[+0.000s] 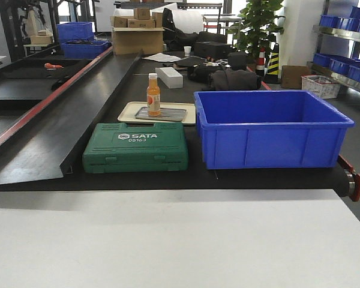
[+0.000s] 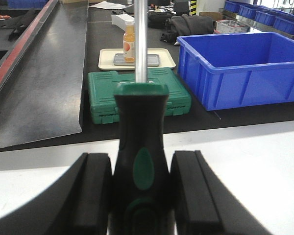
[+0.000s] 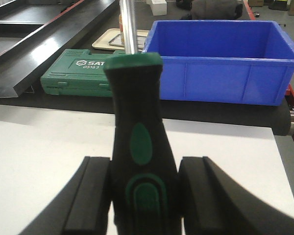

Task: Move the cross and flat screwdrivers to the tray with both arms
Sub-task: 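Hold both screwdrivers while the base drives to the conveyor station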

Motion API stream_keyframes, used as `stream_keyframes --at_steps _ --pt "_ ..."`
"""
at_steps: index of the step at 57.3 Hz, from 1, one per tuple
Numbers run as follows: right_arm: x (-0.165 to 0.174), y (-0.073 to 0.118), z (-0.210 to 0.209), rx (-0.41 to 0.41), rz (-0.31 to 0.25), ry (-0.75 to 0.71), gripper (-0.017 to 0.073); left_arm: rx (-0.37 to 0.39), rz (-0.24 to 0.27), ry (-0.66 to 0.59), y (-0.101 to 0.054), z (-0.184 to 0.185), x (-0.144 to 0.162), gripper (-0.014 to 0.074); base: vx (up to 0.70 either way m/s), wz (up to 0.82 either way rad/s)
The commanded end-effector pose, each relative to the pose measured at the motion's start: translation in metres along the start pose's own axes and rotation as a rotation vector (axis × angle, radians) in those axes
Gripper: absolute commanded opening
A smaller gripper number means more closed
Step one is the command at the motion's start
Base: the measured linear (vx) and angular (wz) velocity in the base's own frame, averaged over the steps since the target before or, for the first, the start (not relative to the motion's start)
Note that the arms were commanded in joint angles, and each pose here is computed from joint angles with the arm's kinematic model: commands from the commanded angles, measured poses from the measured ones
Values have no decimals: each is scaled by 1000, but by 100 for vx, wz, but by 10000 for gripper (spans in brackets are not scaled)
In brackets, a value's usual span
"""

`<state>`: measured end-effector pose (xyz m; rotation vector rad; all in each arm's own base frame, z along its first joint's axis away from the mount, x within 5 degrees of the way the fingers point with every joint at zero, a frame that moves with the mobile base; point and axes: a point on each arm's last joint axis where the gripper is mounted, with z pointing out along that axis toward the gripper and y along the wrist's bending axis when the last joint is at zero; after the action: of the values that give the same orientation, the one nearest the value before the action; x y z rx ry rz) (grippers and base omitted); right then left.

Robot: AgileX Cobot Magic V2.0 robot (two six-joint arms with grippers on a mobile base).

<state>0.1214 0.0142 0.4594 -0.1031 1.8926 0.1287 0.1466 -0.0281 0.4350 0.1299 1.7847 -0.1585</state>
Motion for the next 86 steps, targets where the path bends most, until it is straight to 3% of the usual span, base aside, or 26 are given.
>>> stream_keyframes --at_steps 1,86 --pt "-15 0 -5 1 -6 -113 -9 16 -14 -136 -2 -10 -19 -1 0 0" --pt "-15 0 -5 1 -6 -113 -9 15 -14 -134 -2 -10 -19 -1 -5 -1"
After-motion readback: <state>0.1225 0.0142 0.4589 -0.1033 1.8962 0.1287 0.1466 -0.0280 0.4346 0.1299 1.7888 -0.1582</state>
